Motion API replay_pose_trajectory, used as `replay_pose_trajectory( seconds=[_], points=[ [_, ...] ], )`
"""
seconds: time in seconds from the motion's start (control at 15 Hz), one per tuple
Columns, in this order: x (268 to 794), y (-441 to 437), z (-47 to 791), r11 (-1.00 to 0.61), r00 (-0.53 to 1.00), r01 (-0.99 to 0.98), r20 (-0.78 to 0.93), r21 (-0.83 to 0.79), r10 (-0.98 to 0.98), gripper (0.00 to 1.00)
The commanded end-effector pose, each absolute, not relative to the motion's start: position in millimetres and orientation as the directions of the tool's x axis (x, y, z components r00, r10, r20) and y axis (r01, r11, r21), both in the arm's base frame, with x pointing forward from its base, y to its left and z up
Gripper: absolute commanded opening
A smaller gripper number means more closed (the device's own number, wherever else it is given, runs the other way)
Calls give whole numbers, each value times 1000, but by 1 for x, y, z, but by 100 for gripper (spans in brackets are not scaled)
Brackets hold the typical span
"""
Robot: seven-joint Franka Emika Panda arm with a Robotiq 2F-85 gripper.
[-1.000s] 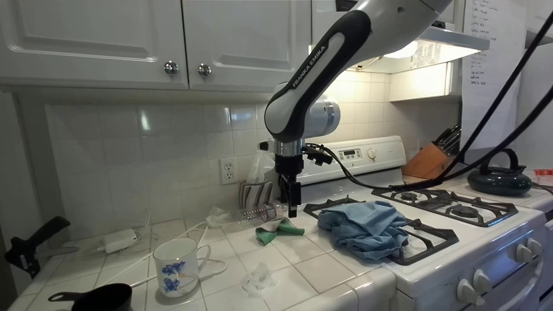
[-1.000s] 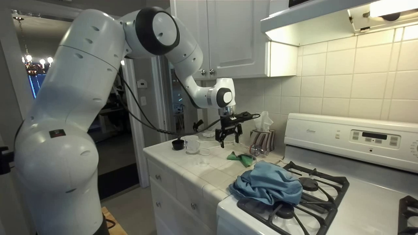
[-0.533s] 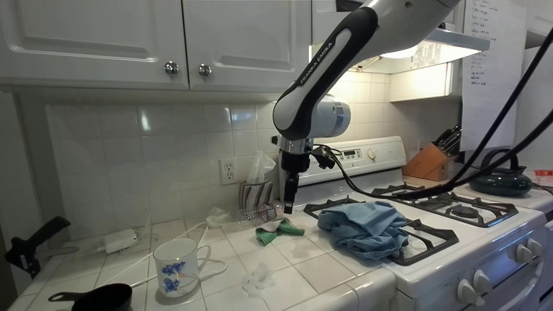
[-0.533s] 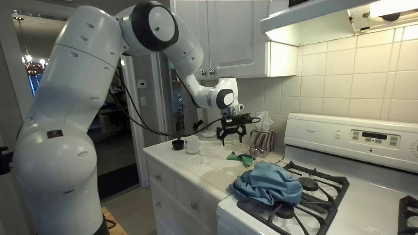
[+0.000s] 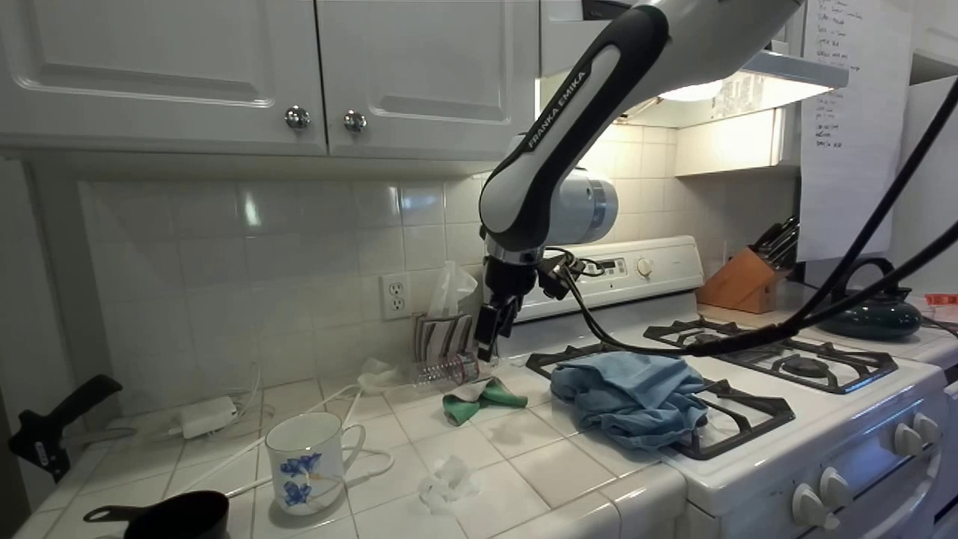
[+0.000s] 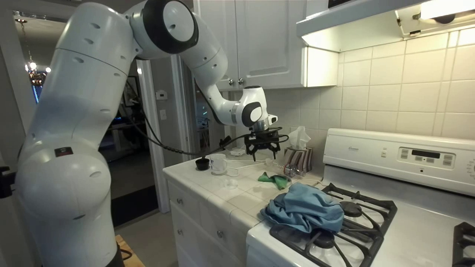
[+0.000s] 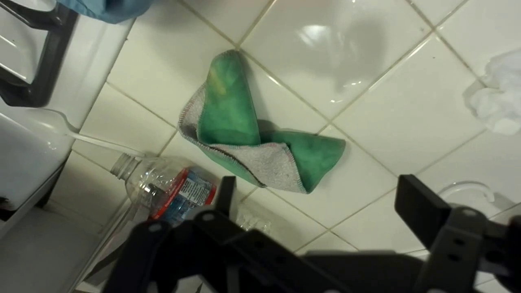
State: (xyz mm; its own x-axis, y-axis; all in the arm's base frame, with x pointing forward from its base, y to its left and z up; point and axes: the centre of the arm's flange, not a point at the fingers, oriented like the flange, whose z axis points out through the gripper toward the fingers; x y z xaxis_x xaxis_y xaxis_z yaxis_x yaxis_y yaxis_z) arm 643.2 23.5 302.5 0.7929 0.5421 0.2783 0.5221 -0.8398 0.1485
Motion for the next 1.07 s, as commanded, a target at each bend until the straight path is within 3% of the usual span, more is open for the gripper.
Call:
replay_pose_trajectory(
  seconds=[0.0, 0.4, 1.0],
  points=[
    [643, 23, 303, -841, 793, 521, 279, 149, 541, 100],
    [705, 23, 284, -973, 836, 204, 497, 112, 232, 100],
    [786, 30, 300, -994, 608, -93, 794, 65, -4, 100]
  ],
)
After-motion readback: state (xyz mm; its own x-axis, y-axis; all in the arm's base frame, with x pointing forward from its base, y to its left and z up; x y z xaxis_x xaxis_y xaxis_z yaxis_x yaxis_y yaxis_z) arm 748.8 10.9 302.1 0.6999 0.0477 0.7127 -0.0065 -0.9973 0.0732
